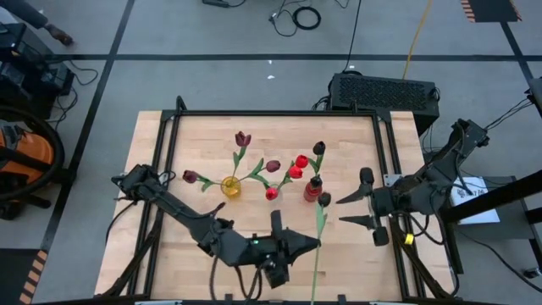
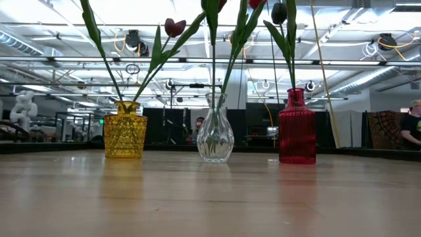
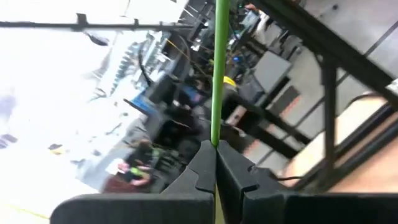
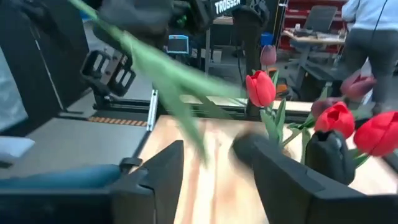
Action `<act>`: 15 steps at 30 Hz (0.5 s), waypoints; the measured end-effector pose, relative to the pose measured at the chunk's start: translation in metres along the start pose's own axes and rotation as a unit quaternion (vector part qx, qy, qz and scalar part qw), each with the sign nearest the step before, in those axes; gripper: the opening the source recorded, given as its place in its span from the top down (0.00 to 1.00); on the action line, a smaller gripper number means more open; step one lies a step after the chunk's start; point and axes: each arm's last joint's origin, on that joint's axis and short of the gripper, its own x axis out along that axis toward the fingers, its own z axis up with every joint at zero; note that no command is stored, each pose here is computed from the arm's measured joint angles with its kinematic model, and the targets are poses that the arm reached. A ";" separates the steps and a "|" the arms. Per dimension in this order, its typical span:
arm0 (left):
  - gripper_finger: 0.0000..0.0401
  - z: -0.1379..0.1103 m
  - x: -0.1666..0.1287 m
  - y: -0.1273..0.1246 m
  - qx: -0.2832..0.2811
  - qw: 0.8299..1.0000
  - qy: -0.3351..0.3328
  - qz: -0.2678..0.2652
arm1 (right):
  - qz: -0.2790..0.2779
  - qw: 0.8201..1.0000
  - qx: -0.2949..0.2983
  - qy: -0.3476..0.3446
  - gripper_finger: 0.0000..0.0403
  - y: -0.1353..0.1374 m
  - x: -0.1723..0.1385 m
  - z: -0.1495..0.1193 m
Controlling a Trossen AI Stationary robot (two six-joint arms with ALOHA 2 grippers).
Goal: Sort flowers into vase by color
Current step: Put the black tulip into the red vase
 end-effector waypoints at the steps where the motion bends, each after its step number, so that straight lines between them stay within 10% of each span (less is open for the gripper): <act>1: 1.00 0.002 0.000 0.003 0.015 1.000 0.000 0.005 | 0.000 1.000 0.012 0.001 0.54 0.000 0.000 0.000; 15: 1.00 0.000 0.008 0.025 0.266 0.964 0.014 0.014 | 0.026 0.989 0.142 -0.040 0.50 0.020 0.025 0.002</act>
